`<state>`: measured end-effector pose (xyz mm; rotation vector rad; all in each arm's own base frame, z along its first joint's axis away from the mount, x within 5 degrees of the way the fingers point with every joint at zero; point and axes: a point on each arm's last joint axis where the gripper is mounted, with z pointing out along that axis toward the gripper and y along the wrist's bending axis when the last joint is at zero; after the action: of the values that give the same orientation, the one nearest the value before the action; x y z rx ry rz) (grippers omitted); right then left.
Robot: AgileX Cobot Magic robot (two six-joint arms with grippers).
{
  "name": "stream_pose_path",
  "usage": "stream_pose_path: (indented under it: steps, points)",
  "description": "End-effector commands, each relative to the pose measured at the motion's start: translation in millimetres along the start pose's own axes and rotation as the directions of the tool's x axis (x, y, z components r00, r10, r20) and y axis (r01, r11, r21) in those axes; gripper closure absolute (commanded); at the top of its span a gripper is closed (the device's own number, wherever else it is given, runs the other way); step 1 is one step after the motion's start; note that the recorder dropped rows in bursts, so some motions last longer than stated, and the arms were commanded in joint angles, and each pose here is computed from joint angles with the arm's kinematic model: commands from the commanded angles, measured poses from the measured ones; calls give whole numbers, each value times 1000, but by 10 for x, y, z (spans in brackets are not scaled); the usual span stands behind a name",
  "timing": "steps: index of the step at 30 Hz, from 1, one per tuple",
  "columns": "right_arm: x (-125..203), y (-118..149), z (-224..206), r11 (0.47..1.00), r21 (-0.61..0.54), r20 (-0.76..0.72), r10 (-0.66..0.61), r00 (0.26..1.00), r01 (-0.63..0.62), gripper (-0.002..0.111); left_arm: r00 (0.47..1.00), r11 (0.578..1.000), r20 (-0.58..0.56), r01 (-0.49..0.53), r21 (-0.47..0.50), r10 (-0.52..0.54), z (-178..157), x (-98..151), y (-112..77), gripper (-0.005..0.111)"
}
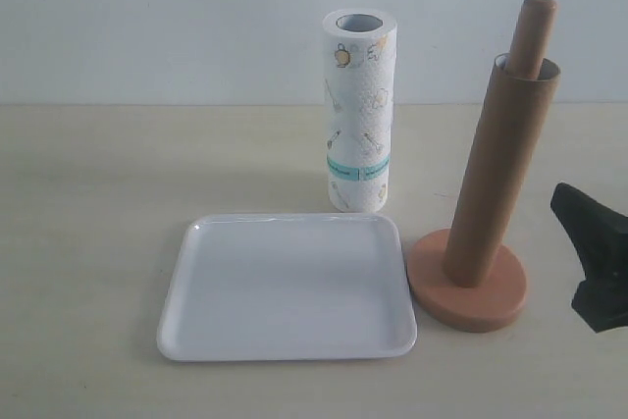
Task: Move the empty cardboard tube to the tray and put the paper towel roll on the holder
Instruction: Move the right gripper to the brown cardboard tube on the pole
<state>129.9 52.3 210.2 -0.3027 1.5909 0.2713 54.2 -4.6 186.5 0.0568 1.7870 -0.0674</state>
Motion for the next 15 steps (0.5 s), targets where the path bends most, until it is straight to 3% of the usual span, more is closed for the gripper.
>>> stream_pose_path:
  steps: [1, 15]
  points:
    - [4, 7, 154, 1000, 0, -17, -23, 1000, 23, 42, 1000, 1000, 10, -5, 9, 5, 2, -1, -5, 103]
    - [134, 25, 777, 998, 14, -77, -59, 995, 60, 42, 1000, 1000, 10, -5, 9, 5, 2, -1, -5, 103]
